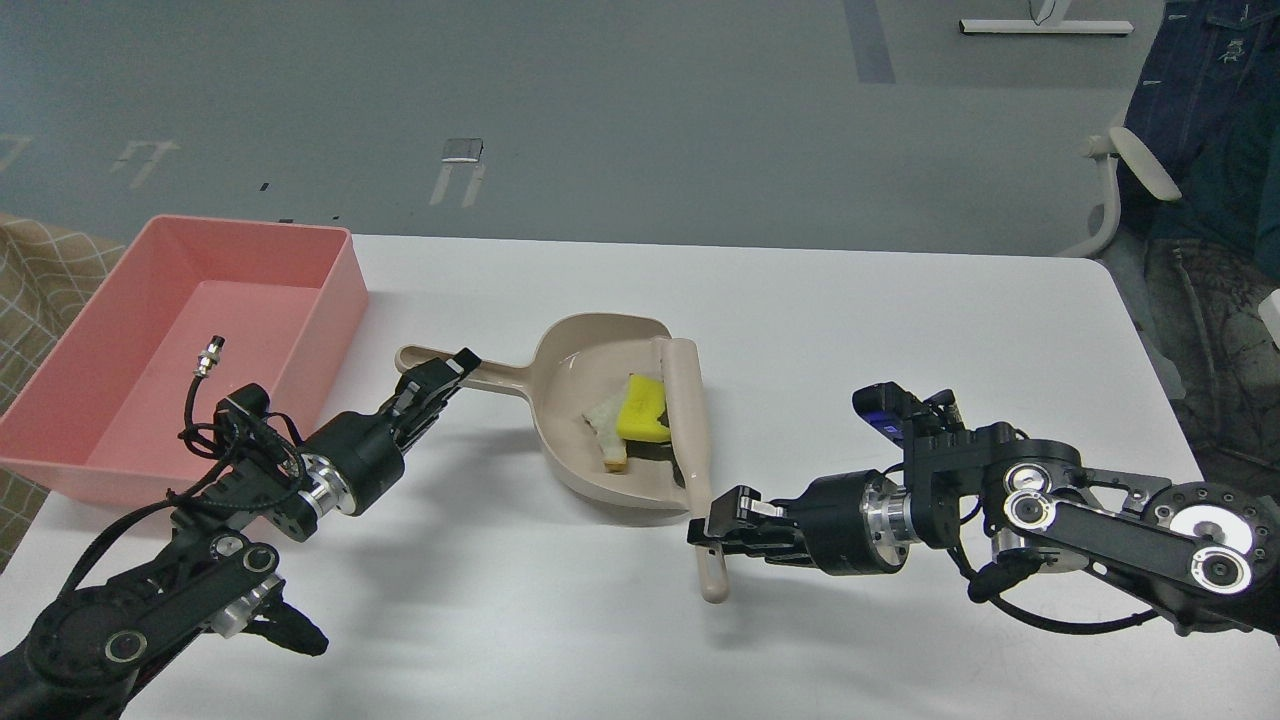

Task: Sweep and dump garbage into bin
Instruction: 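Sweep the sponge and stick into the dustpan with the right gripper, then lift the dustpan with the left gripper over the pink bin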

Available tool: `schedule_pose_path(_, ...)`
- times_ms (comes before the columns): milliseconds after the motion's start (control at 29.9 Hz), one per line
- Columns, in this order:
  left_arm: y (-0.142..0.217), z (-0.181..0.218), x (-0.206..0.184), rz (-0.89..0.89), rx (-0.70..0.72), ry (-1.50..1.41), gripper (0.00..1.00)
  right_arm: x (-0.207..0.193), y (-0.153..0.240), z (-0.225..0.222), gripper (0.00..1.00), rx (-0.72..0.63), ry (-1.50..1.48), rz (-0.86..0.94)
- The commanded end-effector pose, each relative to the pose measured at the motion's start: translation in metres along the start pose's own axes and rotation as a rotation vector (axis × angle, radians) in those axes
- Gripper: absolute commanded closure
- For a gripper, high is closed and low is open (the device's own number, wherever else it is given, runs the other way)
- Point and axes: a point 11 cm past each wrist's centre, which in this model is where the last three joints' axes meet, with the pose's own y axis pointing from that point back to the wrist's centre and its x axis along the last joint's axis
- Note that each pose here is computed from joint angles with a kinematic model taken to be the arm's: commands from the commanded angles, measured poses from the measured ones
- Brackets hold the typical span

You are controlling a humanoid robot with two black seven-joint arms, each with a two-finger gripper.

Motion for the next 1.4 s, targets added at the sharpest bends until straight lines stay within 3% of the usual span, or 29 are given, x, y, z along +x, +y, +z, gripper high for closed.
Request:
schedule_pose_path(0, 0.0, 0.001, 0.0, -0.001, -0.001, -0.001, 1.0, 0.003, -0.006, -0.012, 1.0, 0.021, 0.013, 0.0)
schedule_pose_path(234, 0.002, -0.001, 0.002, 0.004, 0.002, 0.0, 1.0, 0.024, 0.009, -0.028, 1.0, 0.032, 0.038, 0.043)
schedule_pose_path(535, -0.005, 0.006, -0.003, 0.033, -0.031, 0.083, 1.0, 0.078, 0.079, -0.026, 1.0, -0.021, 0.064, 0.228)
schedule_pose_path(702, -0.007, 0.007, 0.004, 0.079, -0.033, 0.226, 1.0, 0.096, 0.122, 0.001, 1.0, -0.07, 0.013, 0.34)
schedule_pose_path(803, -0.011, 0.021, 0.031, 0.155, -0.077, 0.297, 1.0, 0.088, 0.143, 0.038, 1.0, -0.132, -0.053, 0.366)
schedule_pose_path(1004, -0.004, 0.04, 0.076, 0.23, -0.13, 0.275, 1.0, 0.073, 0.147, 0.066, 1.0, -0.156, -0.124, 0.366)
schedule_pose_path(1371, 0.064, 0.068, 0.194, 0.342, -0.178, 0.253, 1.0, 0.067, 0.143, 0.073, 1.0, -0.133, -0.162, 0.366)
